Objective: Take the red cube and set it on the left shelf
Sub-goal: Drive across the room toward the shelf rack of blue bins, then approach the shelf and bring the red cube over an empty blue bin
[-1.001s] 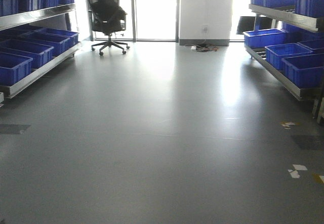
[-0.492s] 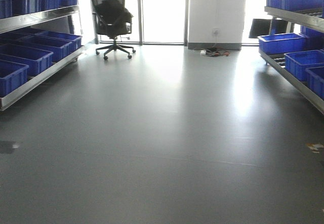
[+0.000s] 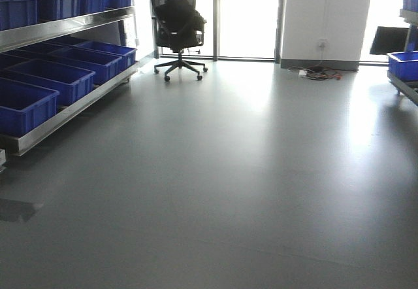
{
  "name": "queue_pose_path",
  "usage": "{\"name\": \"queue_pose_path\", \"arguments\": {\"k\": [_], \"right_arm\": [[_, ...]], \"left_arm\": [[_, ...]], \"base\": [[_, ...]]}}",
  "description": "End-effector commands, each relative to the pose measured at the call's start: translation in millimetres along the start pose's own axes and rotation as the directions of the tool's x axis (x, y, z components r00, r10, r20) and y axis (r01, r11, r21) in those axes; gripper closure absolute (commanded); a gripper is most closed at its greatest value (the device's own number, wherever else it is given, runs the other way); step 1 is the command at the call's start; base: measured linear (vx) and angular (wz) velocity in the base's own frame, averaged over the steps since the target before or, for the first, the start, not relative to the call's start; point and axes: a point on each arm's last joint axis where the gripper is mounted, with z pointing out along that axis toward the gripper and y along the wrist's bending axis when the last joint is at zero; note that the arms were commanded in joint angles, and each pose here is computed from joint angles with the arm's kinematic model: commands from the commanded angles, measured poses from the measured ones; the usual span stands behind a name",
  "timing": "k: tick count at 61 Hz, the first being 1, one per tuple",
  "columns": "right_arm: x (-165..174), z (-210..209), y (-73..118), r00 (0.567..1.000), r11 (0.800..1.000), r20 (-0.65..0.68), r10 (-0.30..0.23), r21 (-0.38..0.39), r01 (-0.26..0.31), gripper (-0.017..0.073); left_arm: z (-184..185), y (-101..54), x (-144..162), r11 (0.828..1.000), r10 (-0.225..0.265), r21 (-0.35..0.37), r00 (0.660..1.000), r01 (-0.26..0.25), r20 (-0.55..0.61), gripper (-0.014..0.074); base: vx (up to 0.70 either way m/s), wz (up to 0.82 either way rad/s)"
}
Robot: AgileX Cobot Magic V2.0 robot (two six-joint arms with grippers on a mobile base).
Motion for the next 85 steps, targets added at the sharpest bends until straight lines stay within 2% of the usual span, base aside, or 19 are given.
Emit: {"name": "queue_pose_path", "arguments": {"k": [1,32,85], "right_arm": [[-17.1,-2.0,2.1,0.994,1.0,0.113,-0.007,-0.014,0.008,0.051],[-17.2,-2.1,2.2,0.993,1.0,0.114,-0.007,-0.014,0.008,0.051],[-17.2,-2.1,2.2,0.993,1.0,0.114,-0.007,-0.014,0.008,0.051]], "left_arm": [[0.9,-0.1,-0.3,1.0,-0.004,-0.004,0.998,0.005,0.062,0.0488],[0.9,-0.1,-0.3,1.0,-0.004,-0.004,0.998,0.005,0.062,0.0488],[0.9,-0.1,-0.3,1.0,-0.004,-0.004,0.998,0.005,0.062,0.0488]], "base": [[0.59,0.22],[0.58,0.29],[0.42,0.58]]}}
